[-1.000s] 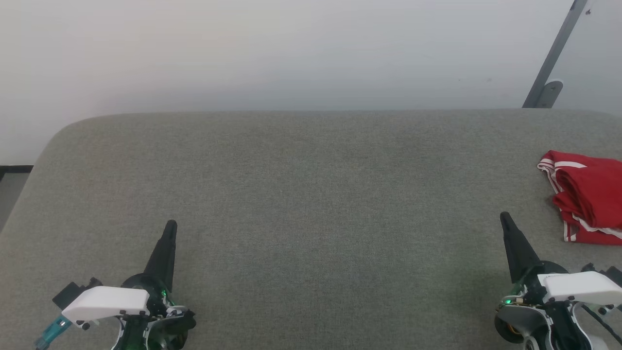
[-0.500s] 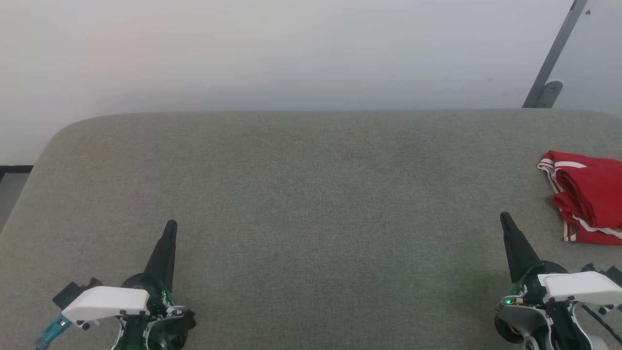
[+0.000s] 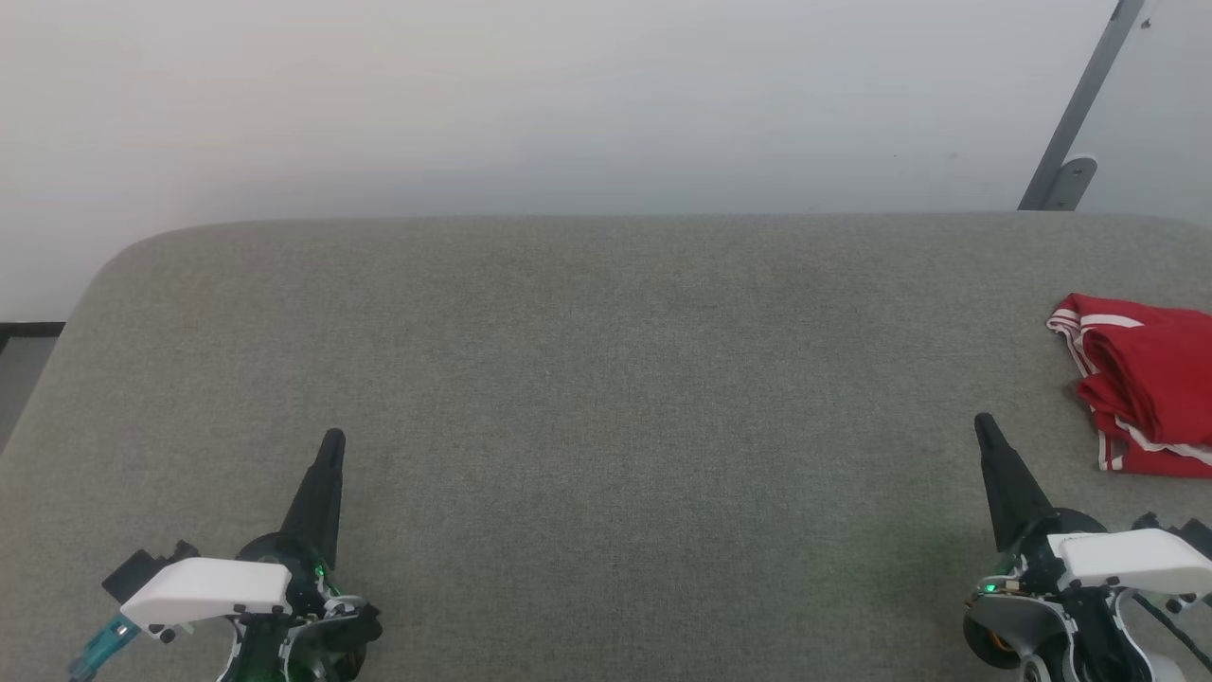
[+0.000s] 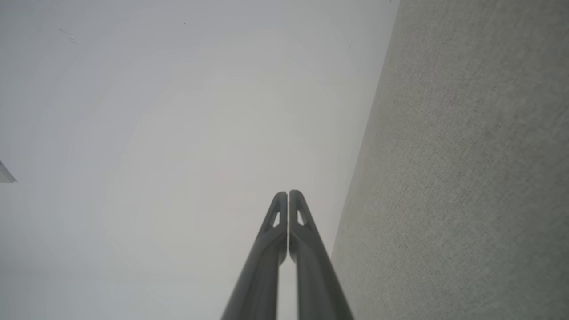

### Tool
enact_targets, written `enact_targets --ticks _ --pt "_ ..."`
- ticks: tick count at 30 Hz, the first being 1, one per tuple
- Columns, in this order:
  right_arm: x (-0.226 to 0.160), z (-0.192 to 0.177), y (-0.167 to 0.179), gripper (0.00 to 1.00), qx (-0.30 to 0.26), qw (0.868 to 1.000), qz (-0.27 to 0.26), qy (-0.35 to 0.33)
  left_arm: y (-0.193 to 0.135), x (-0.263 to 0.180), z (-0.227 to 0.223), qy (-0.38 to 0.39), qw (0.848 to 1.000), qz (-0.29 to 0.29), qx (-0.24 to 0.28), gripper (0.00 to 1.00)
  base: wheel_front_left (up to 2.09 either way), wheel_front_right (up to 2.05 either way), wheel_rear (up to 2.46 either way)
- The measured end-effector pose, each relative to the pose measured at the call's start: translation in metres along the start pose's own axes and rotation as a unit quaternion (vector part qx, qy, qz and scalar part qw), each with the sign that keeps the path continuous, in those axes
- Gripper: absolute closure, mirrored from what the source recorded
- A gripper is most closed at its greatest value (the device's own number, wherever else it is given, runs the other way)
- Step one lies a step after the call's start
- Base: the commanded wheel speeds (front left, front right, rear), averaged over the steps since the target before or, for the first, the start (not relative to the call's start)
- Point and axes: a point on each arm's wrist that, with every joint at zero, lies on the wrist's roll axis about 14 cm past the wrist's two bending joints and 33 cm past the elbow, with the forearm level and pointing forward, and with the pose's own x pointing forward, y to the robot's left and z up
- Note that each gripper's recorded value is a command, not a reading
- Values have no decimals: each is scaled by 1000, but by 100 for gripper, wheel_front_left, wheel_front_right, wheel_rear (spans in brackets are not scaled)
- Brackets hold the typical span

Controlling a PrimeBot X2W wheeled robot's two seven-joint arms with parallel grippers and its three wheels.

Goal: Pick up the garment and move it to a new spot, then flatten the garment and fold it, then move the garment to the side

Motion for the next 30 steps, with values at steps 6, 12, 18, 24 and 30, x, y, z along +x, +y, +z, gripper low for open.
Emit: enact_targets --ticks 6,12,18,24,30 --pt "0 0 0 100 0 1000 0 0 0 0 0 0 1000 0 0 100 0 0 0" --pt "0 0 0 100 0 1000 0 0 0 0 0 0 1000 0 0 100 0 0 0" --pt "0 0 0 100 0 1000 0 0 0 0 0 0 1000 0 0 100 0 0 0" --pt "0 0 0 100 0 1000 0 0 0 0 0 0 1000 0 0 100 0 0 0" --pt "0 0 0 100 0 1000 0 0 0 0 0 0 1000 0 0 100 0 0 0"
